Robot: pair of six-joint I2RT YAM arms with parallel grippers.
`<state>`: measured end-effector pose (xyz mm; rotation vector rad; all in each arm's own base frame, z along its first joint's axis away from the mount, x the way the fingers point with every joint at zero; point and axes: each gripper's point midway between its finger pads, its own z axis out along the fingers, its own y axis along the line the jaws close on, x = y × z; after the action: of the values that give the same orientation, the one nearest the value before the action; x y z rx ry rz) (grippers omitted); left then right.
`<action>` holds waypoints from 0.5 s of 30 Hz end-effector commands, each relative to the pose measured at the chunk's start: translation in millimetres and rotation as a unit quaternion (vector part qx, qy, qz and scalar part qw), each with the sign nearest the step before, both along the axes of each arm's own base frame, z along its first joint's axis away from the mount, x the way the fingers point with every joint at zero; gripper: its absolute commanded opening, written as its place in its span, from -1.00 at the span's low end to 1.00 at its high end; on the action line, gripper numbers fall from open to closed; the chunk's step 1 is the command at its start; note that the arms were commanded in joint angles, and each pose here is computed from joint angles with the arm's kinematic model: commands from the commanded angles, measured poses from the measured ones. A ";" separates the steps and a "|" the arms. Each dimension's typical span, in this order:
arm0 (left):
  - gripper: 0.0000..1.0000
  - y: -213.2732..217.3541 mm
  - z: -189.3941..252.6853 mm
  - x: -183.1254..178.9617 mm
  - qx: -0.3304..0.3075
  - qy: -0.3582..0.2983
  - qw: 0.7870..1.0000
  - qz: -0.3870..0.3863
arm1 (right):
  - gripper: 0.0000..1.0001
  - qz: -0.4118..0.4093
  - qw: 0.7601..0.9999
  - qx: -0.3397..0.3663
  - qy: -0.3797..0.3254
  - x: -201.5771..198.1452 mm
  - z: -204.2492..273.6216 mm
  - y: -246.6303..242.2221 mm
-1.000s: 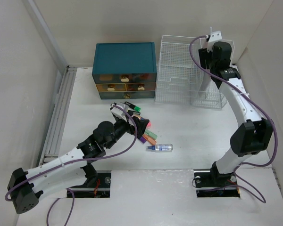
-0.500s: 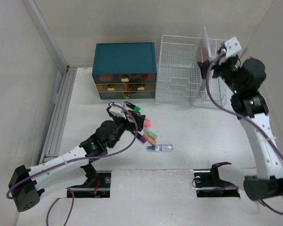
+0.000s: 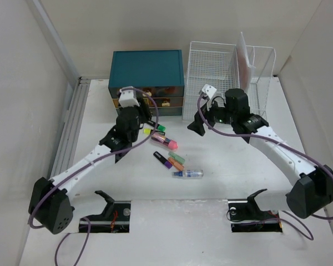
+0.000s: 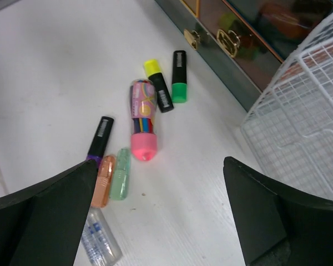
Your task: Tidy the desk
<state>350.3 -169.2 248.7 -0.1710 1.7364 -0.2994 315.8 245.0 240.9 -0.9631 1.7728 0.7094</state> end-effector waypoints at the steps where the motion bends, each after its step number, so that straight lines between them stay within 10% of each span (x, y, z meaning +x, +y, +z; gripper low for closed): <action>1: -0.18 -13.7 18.1 17.2 -0.042 0.001 0.998 -0.051 | 1.00 0.043 0.998 0.047 -0.003 -9.4 22.3 17.5; 15: -0.01 -2.4 -3.5 29.2 -0.045 0.040 0.996 -0.073 | 0.88 0.015 0.993 -0.114 -0.003 9.3 -89.1 54.5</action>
<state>376.9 -169.9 218.4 -0.1240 1.8796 -0.4130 302.8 302.0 161.0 -1.1524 1.8879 0.6829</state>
